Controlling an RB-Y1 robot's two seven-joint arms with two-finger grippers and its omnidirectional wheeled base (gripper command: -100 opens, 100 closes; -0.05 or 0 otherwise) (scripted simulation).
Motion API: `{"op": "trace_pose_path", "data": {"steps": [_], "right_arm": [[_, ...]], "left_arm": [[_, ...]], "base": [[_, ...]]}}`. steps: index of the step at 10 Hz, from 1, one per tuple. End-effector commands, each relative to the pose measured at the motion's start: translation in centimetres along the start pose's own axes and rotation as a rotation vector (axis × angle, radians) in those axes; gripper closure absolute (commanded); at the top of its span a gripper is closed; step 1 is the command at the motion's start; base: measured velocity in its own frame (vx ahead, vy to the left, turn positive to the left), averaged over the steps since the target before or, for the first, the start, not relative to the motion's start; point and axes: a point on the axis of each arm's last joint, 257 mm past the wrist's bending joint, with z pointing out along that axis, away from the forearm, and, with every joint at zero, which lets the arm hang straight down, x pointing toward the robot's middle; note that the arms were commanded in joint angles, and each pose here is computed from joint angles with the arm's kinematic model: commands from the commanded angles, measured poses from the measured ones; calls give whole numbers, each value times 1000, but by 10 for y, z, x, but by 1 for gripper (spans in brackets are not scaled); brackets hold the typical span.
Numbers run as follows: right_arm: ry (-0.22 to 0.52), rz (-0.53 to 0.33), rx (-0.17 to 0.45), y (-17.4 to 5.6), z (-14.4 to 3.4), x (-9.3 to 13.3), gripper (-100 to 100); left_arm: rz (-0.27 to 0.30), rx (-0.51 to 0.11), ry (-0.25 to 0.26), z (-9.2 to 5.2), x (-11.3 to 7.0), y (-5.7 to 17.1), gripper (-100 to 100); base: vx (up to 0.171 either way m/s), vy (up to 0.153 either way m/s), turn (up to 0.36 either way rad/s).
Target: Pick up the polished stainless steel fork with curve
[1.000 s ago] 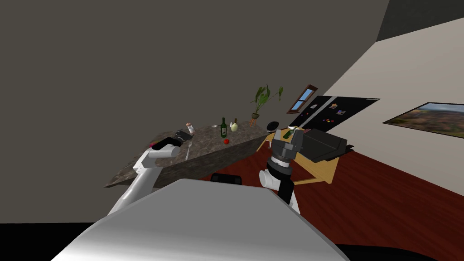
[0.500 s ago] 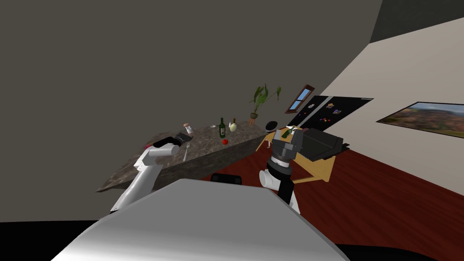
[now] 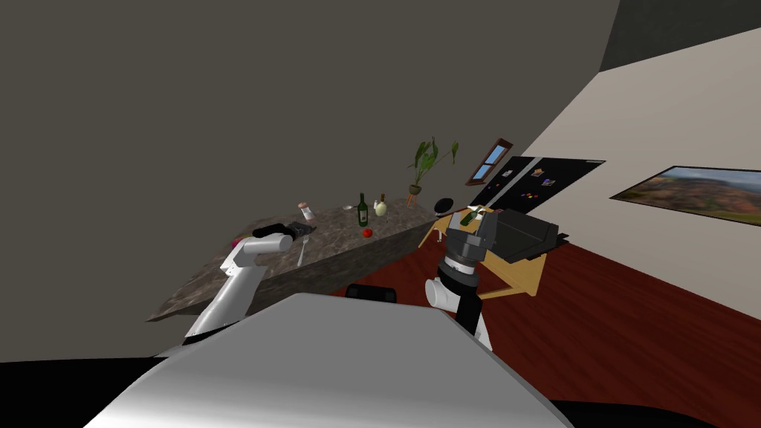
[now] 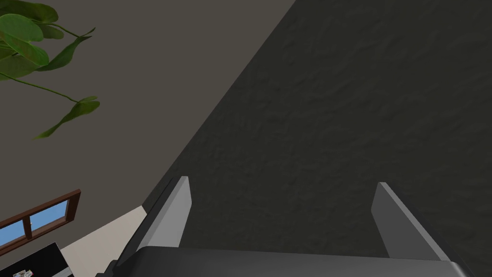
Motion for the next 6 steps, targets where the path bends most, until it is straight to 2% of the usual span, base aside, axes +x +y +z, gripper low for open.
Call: {"op": "trace_pose_path", "data": {"steps": [1, 2, 3, 4, 5, 6], "right_arm": [[0, 0, 0, 0, 0, 0, 0], [0, 0, 0, 0, 0, 0, 0], [0, 0, 0, 0, 0, 0, 0], [0, 0, 0, 0, 0, 0, 0], [0, 0, 0, 0, 0, 0, 0], [0, 0, 0, 0, 0, 0, 0]], "left_arm": [[-34, -17, -49, 2, -12, 2, -100], [-34, -22, -62, 2, -15, 4, -100], [-93, -34, -109, 7, -27, 2, -100], [-93, -42, -130, 6, -32, 5, -100], [-149, -49, -167, 10, -41, 3, -100], [-149, -58, -191, 9, -47, 6, -100]], "base": [[11, -8, -16], [6, -3, 1], [8, -3, -24], [9, -3, -14], [13, -2, -18], [10, -1, -13]]}}
